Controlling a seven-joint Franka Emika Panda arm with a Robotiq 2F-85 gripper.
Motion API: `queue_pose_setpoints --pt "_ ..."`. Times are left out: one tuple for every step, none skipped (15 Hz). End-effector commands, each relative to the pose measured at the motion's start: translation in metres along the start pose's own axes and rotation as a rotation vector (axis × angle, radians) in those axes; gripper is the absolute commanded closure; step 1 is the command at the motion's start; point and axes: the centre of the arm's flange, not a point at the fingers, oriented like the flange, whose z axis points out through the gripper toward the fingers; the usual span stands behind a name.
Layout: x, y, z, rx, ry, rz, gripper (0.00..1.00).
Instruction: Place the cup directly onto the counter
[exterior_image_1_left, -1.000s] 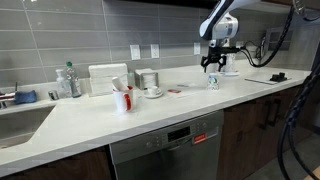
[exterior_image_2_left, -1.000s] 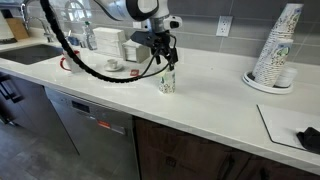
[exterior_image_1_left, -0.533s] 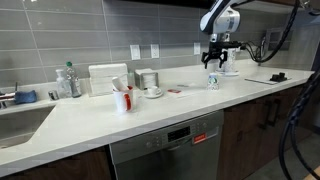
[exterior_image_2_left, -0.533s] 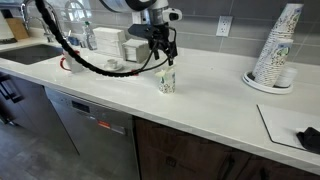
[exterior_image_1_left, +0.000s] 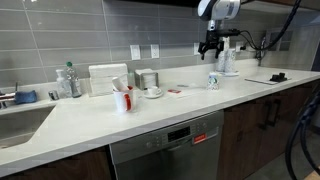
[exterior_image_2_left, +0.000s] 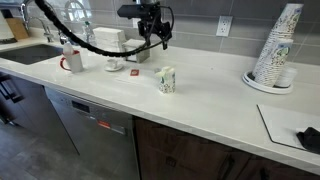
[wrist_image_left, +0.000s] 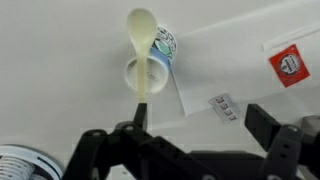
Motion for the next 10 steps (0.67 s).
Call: queue_pose_setpoints --pt "-0.002 -0.025 -0.016 -0.006 0.000 -0.146 0.00" --pt "0.000 -0.033 -0.019 -0.010 0.003 -0.182 0.00" --pt "0.002 -0.041 -0.022 -0.013 0.006 -0.216 0.00" --pt "0.004 -0.048 -0.024 -0.013 0.007 -0.252 0.00" --pt "0.005 -0.053 -0.026 -0.015 0.012 -0.285 0.00" --pt "0.003 -0.059 -0.027 0.000 -0.030 -0.323 0.00" --pt "0.002 -0.063 -0.027 0.036 -0.056 -0.375 0.00" --pt "0.002 -0.061 -0.023 0.014 -0.010 -0.296 0.00" --pt "0.001 -0.065 -0.024 0.023 -0.027 -0.328 0.00" --pt "0.001 -0.067 -0.025 0.026 -0.034 -0.345 0.00"
